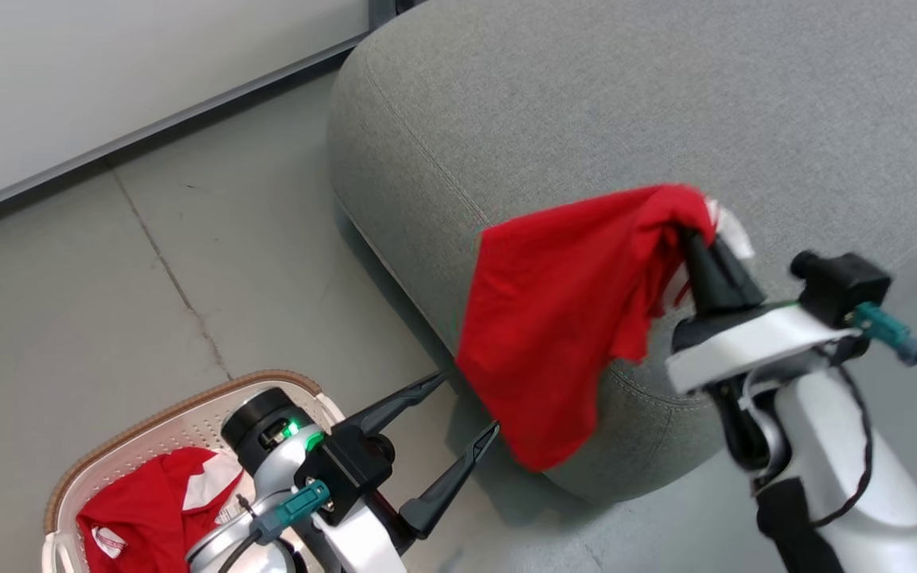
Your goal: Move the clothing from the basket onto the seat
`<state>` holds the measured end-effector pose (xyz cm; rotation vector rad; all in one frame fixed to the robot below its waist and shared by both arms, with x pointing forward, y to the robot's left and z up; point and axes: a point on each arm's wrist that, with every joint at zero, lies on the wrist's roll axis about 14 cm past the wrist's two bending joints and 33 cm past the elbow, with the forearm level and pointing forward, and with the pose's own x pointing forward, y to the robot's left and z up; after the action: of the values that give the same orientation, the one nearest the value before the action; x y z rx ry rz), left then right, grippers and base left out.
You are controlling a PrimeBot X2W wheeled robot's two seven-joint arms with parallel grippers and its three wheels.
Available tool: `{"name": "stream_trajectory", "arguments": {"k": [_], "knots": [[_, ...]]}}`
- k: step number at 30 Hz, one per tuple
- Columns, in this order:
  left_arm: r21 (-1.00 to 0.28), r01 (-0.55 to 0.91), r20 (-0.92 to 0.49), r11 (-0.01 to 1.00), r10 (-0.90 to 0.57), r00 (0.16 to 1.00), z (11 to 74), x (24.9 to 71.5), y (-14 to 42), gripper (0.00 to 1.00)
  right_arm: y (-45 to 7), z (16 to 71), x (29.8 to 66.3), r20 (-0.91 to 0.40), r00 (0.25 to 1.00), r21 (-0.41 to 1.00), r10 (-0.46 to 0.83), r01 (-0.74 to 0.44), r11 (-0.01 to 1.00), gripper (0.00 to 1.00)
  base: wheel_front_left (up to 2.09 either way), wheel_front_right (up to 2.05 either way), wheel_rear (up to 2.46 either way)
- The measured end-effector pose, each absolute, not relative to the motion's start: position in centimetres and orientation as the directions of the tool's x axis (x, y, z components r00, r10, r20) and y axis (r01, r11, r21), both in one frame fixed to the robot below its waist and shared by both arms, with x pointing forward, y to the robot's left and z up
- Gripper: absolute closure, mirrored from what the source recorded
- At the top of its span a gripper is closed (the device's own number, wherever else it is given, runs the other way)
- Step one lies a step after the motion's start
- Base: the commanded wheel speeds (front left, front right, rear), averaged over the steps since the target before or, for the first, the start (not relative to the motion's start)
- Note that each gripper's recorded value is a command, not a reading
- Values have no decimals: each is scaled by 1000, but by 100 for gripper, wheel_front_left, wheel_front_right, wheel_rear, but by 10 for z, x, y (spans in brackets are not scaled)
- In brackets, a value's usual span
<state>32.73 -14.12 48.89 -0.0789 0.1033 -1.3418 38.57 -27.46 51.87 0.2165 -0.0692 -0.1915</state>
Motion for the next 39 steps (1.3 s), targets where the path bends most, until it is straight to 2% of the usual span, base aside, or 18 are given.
{"name": "stream_trajectory", "arguments": {"k": [9, 14, 20, 25, 30, 33, 39], "knots": [[-107, 971, 16, 215, -976, 218, 497, 347, -147, 0, -343, 597, 413, 248, 909, 137, -334, 308, 941, 100, 0, 0, 0], [-87, 969, 45, 233, -970, 237, 502, 364, -145, 0, -372, 641, 435, 348, 864, 87, -364, 356, 930, 100, 0, 0, 0], [-77, 963, 68, 259, -962, 264, 500, 385, -139, 0, -405, 666, 459, 395, 824, 70, -406, 413, 908, 100, 0, 0, 0], [-71, 957, 61, 283, -956, 287, 486, 406, -130, 0, -416, 638, 488, 333, 840, 63, -428, 433, 899, 100, 0, 0, 0], [-84, 949, 22, 304, -951, 307, 456, 424, -120, 0, -416, 557, 514, 154, 875, 71, -459, 454, 888, 100, 0, 0, 0], [-102, 945, 2, 312, -950, 314, 441, 429, -115, 0, -411, 504, 514, 33, 879, 84, -475, 471, 878, 100, 0, 0, 0], [-125, 940, -22, 319, -948, 319, 428, 428, -110, 0, -406, 426, 484, -162, 842, 110, -515, 534, 838, 100, 0, 0, 0]]}}
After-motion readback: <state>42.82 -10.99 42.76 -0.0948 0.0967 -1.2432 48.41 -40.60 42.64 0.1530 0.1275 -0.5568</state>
